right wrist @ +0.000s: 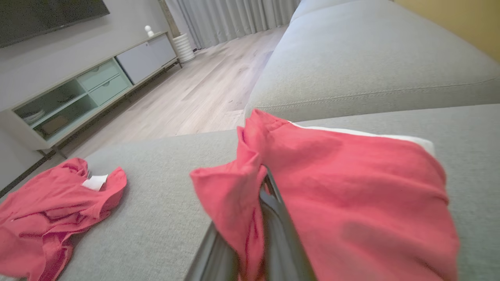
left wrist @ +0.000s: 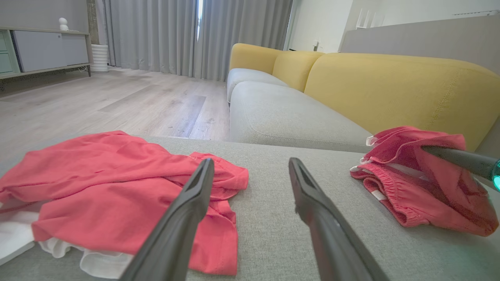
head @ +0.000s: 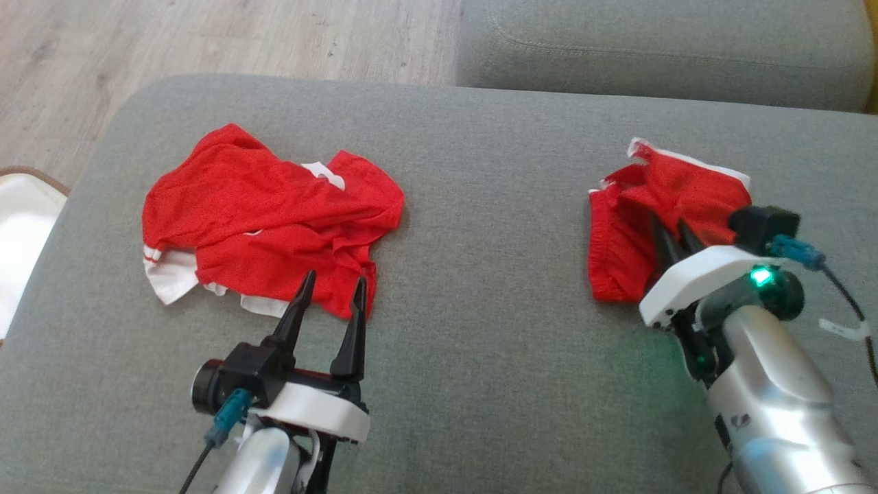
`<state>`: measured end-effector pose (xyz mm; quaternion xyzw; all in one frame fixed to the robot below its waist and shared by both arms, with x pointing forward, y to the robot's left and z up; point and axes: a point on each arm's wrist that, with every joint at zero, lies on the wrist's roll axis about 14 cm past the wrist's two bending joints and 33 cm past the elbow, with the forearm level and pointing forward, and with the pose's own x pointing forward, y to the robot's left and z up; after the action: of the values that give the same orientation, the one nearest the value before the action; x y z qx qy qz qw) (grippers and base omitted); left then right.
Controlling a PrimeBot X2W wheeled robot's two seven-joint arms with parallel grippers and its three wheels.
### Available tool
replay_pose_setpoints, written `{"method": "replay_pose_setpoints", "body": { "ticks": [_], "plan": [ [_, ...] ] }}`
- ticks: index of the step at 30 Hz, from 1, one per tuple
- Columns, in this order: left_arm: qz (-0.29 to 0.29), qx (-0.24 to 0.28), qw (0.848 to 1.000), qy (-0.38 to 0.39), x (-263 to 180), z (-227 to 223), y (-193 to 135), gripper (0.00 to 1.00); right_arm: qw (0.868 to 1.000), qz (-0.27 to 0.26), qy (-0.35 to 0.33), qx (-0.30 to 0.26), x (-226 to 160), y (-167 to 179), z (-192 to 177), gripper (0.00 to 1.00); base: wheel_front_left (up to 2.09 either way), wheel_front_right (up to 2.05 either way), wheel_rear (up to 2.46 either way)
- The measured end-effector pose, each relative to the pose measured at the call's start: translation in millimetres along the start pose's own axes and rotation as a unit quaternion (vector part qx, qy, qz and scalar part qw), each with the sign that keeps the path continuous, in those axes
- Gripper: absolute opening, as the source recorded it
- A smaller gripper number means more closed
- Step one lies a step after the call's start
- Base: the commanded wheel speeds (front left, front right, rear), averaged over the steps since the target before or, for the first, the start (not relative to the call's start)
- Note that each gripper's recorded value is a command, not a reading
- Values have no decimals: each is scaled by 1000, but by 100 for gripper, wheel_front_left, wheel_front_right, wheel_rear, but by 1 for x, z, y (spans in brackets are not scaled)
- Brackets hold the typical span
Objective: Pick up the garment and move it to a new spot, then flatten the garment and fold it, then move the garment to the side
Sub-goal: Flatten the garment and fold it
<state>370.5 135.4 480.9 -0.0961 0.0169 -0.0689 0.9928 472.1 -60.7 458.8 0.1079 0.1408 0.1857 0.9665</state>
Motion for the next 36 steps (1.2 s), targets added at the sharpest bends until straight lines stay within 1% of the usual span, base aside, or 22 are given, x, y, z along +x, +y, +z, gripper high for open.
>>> {"method": "replay_pose_setpoints", "body": {
  "ticks": [6,11,12,13,15,18,21,24,26,28,31,34,36],
  "plan": [
    [5,0,1000,1,-2,-1,3,100,998,30,45,-30,-1,16,-27,0,0,0,0],
    [4,0,1000,2,-1,-1,2,100,992,40,96,-69,-9,16,-56,0,0,0,0],
    [3,0,1000,2,-1,-1,2,100,990,42,107,-83,-12,16,-63,92,0,0,0],
    [2,0,1000,1,0,-1,1,100,986,44,125,-96,-15,15,-71,100,0,0,0],
    [3,0,1000,1,1,-1,0,100,979,52,148,-127,-21,15,-83,100,0,0,0],
    [-3,0,1000,0,4,0,-3,100,975,62,157,-147,-27,20,-90,100,0,0,0],
    [-10,0,1000,-1,7,1,-8,100,974,72,150,-156,-30,27,-90,100,0,0,0],
    [-16,0,1000,-4,9,2,-12,100,976,75,135,-150,-31,31,-85,100,0,0,0],
    [-23,0,1000,-8,11,5,-16,100,982,75,104,-137,-31,35,-72,100,0,0,0],
    [-28,-1,999,-15,14,10,-19,100,989,64,66,-118,-31,30,-53,100,0,0,0],
    [-37,-2,999,-31,19,20,-25,100,995,24,-1,-94,-32,4,-14,100,0,0,0],
    [-49,-4,998,-47,24,31,-33,100,994,-26,-64,-89,-42,-33,27,100,0,0,0],
    [-55,-6,997,-56,28,36,-37,100,989,-60,-105,-80,-53,-54,52,100,0,0,0]
  ]
}}
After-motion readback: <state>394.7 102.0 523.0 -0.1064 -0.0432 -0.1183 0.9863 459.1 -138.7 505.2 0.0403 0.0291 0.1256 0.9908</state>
